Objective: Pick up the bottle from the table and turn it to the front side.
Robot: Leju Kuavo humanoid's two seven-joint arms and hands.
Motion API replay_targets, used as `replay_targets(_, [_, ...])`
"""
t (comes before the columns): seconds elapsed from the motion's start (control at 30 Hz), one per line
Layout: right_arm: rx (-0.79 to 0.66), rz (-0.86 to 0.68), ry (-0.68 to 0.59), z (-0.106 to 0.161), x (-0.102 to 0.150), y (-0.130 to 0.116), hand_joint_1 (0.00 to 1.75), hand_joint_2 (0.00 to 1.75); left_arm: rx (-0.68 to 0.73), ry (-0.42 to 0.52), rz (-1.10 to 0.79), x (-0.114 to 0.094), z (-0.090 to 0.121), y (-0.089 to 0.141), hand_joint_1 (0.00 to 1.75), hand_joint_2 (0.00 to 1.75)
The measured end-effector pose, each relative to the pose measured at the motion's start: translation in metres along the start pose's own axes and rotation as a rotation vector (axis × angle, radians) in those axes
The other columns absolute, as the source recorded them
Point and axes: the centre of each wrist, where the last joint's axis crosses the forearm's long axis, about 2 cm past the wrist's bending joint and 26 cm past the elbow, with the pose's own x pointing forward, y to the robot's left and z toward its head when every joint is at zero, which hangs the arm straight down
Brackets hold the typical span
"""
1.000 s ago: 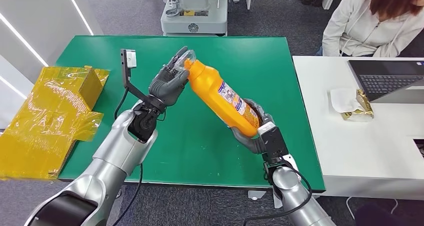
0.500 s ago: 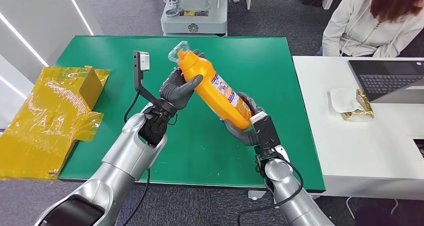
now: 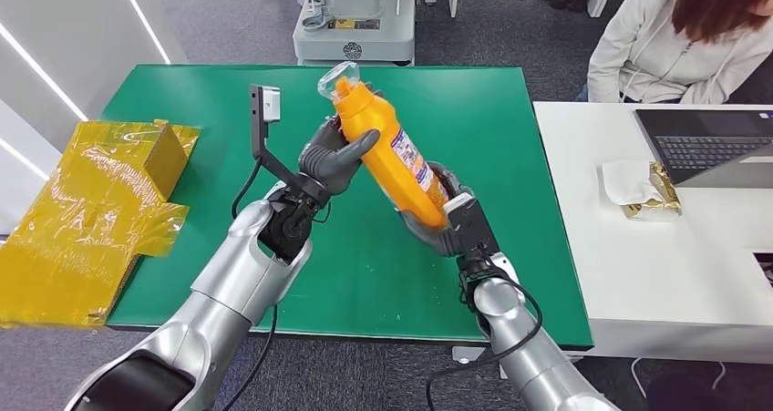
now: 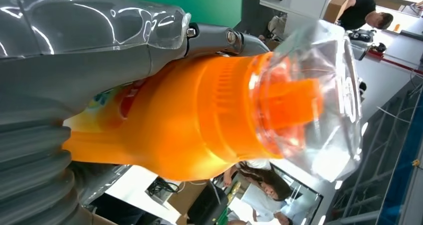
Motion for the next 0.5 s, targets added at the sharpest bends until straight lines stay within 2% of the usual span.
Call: replay_targets(0.5, [-0.003, 0.065, 0.035, -0.006, -0.003, 0.008, 1.75, 1.75, -0.011, 0.011, -0.157, -0.007, -0.011, -0.017, 0.0, 1.75])
